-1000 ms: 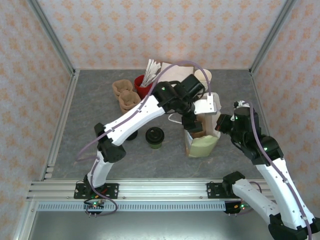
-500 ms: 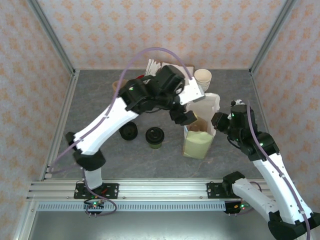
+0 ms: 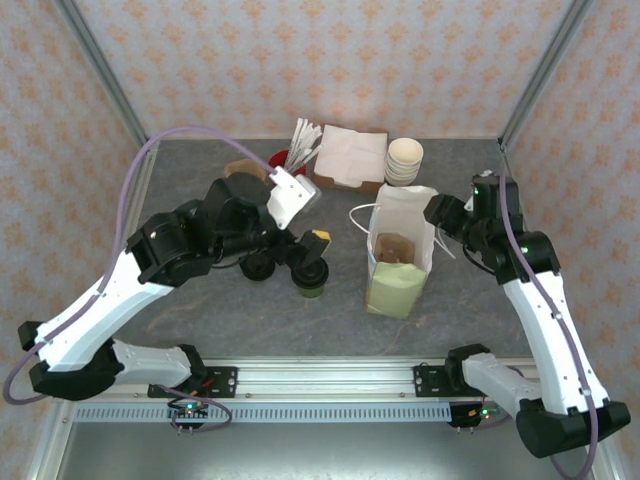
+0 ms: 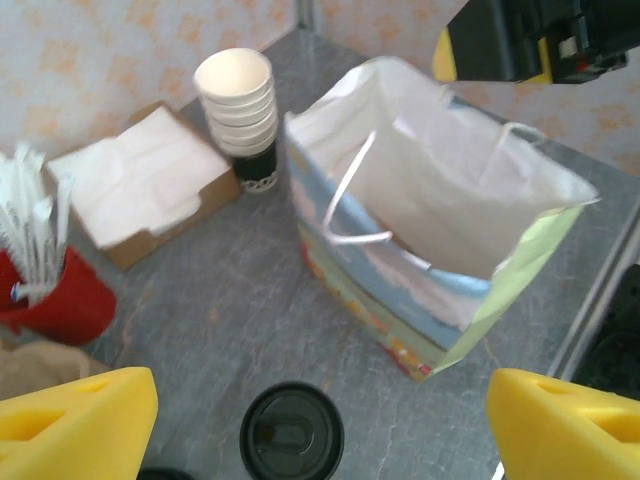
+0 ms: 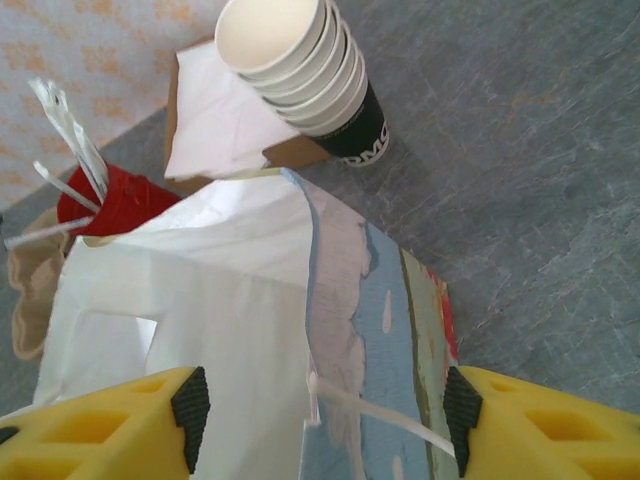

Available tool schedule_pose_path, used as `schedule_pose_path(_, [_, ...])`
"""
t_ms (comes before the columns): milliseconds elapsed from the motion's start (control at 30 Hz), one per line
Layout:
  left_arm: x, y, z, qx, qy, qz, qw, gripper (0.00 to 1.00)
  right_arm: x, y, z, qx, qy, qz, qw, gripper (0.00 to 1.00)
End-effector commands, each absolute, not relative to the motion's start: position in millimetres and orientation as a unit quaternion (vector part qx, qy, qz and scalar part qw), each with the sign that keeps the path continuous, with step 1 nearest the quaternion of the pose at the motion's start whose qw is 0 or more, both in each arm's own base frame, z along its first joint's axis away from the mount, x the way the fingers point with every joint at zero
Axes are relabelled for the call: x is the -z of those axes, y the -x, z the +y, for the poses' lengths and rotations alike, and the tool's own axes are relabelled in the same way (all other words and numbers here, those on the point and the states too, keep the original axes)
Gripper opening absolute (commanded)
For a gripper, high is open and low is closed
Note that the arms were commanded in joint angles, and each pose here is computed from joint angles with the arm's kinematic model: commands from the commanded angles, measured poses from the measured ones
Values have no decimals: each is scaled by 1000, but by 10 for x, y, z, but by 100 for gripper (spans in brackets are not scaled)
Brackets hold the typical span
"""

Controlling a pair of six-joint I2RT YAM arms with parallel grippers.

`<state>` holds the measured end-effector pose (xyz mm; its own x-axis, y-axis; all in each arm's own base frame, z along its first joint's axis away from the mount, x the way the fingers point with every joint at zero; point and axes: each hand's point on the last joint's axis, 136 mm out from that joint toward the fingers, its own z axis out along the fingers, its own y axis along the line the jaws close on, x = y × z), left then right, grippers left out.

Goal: Pack the takeout coffee

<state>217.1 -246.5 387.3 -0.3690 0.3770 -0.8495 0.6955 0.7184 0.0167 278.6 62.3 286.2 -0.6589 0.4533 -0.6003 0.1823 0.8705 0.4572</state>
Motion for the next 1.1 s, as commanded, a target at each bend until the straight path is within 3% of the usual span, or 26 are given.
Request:
schedule_pose_path(0, [-3905, -2217, -2185, 175, -253, 813, 494, 88, -2948, -2867, 785, -219, -133, 896, 364, 67])
schedule_pose_path(167, [-3631, -2076, -1877, 170, -216, 828, 489, 89, -2828, -2999, 765, -190, -116, 910, 349, 67])
schedule_pose_path(300, [-3450, -2004, -1716, 164, -196, 837, 484, 90, -2699, -3084, 773, -171, -92, 924, 328, 61])
schedule_pose_path(600, [-3254, -2221, -1530, 88, -162, 838, 513, 97, -2401, -3162, 887, -180, -66, 940, 283, 56])
schedule_pose_path(733, [-3110, -2476, -1605, 55, -159, 813, 557, 100, -2368, -3132, 947, -195, -51, 939, 278, 35])
schedule_pose_path(833, [-3019, -2686, -1671, 58, -142, 796, 586, 100, -2409, -3094, 950, -200, -46, 932, 297, 25])
schedule_pose_path(1000, [-2816, -2926, -1537, 24, -79, 800, 594, 100, -2563, -3048, 918, -206, -52, 918, 335, 0])
schedule_pose_path(1067, [-2780, -2934, -1553, 36, -70, 799, 596, 100, -2641, -3042, 946, -219, -52, 910, 347, 0])
